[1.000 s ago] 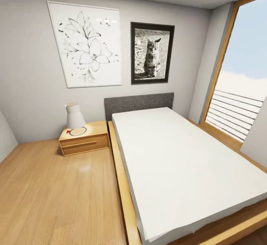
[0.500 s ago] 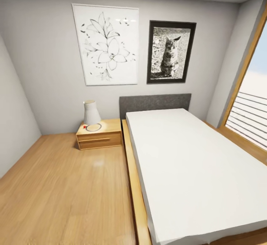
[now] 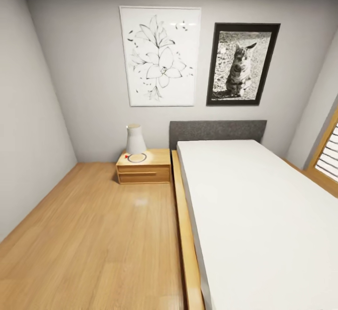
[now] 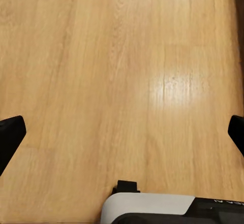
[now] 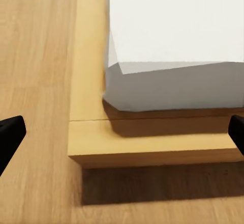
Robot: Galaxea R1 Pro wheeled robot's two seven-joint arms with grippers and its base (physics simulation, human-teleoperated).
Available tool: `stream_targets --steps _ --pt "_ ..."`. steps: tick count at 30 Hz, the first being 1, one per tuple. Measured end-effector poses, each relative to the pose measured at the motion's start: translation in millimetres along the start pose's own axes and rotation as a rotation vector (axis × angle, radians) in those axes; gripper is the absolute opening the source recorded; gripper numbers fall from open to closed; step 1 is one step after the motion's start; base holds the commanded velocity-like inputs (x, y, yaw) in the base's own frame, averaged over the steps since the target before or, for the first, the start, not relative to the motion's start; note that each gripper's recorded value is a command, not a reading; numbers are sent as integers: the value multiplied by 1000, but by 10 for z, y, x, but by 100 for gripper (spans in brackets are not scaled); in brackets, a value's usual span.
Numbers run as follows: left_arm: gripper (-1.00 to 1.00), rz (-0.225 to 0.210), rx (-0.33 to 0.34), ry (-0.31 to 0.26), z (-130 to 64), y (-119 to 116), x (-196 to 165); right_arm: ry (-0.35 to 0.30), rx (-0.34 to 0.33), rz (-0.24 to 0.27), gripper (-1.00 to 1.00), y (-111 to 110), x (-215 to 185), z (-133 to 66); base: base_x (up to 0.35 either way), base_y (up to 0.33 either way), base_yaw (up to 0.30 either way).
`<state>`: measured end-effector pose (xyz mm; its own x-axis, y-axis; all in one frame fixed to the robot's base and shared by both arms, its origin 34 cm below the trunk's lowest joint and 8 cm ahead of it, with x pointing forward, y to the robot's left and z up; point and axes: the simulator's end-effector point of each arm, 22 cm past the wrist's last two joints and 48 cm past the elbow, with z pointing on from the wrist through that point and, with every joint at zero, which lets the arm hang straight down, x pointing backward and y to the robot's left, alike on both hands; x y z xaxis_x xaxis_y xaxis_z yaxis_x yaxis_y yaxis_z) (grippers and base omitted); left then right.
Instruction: In the bedroom, organize the workspace by keeping the computer under the desk, ensuring the monitor is on the desk, placing the keyboard on the desk next to the monitor, placing the mouse on the desk next to the keyboard, moving the folder from the swivel chair onto the desk next to the mouse, stacking the notebook on top of the folder with the pen on top of the notebook, and positioning the swivel chair next to the desk.
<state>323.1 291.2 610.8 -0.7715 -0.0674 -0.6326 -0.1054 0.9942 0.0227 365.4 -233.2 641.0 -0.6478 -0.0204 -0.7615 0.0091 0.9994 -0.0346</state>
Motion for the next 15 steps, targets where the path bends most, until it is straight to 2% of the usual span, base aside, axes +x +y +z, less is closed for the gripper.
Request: stream_targets --steps 15 --pt "100 0 -1 7 -4 2 24 5 0 0 100 1 19 -3 0 0 274"
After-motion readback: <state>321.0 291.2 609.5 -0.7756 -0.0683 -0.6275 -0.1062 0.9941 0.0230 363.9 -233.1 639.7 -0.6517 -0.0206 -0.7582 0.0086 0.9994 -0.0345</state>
